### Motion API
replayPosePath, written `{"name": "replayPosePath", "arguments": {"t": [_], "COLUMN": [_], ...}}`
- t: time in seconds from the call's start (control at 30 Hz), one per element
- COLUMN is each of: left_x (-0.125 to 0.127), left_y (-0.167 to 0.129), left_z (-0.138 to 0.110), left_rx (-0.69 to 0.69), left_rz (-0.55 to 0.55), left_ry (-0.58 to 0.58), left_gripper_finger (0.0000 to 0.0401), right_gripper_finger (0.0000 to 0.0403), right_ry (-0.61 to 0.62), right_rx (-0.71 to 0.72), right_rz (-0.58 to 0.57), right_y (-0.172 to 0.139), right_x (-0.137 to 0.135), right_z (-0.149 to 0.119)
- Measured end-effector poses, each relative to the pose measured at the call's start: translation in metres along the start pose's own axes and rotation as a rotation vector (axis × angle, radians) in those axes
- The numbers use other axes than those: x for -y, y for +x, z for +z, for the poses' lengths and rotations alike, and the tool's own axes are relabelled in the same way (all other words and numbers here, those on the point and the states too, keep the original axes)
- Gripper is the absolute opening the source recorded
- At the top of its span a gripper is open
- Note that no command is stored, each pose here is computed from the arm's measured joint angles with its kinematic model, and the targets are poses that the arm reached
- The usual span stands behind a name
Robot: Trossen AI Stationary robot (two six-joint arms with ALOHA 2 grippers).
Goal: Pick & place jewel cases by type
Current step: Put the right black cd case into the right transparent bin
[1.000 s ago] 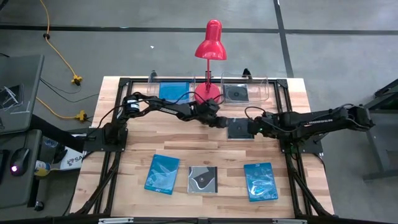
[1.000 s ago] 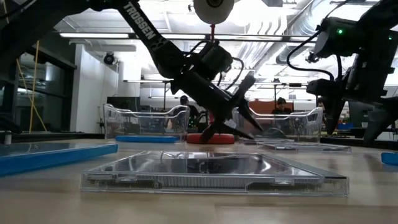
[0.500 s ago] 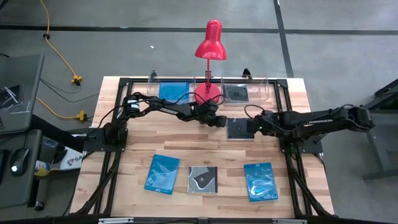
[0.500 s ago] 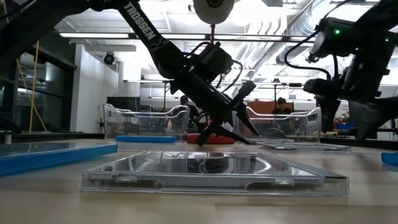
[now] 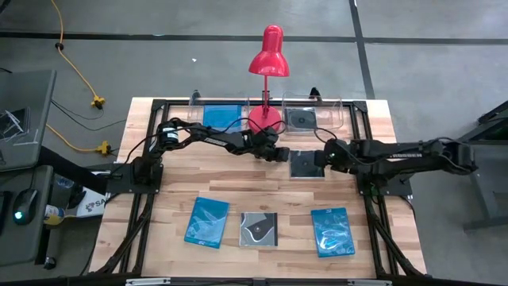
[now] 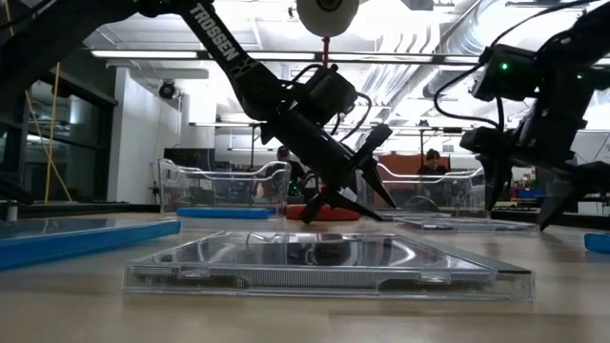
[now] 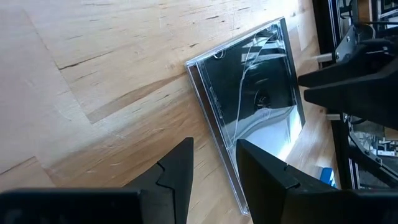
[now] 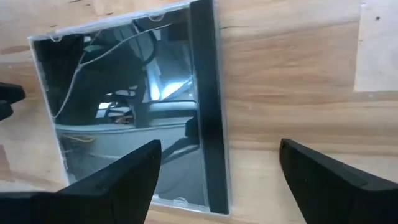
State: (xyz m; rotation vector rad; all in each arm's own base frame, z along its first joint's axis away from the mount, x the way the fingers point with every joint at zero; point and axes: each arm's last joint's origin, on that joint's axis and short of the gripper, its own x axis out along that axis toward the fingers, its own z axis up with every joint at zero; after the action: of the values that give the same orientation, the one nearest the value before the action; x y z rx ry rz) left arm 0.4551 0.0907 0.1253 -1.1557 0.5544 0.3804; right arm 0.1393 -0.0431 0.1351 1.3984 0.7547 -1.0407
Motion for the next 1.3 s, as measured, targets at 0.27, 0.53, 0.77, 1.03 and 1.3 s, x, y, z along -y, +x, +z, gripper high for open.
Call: {"name": "replayPosePath", "arguments": {"t": [0.27, 0.53, 0.77, 1.03, 1.3], "left_x": [0.0, 0.0, 0.0, 0.004, 0.004], "left_y": [0.0, 0.0, 0.0, 0.002, 0.002], "left_z": [0.0, -0.001, -0.001, -0.006, -0.007], "left_rx": [-0.004, -0.03, -0.038, -0.054, -0.054], "left_rz": [-0.003, -0.018, -0.024, -0.041, -0.04], "left_ry": [0.0, 0.0, -0.003, -0.001, -0.001], "left_gripper_finger": [0.012, 0.012, 0.012, 0.012, 0.012], "right_gripper_finger": [0.0312, 0.0312, 0.0312, 0.0312, 0.0312], "right_ry": [-0.031, -0.064, -0.067, -0.075, -0.08], "right_rx": [-0.039, -0.082, -0.107, -0.115, -0.133], "right_rz": [0.014, 0.028, 0.055, 0.1, 0.094], "right_y": [0.008, 0.008, 0.008, 0.009, 0.014], "right_x": [0.009, 0.011, 0.011, 0.008, 0.005], "right_z": [0.002, 0.008, 0.011, 0.013, 0.013]}}
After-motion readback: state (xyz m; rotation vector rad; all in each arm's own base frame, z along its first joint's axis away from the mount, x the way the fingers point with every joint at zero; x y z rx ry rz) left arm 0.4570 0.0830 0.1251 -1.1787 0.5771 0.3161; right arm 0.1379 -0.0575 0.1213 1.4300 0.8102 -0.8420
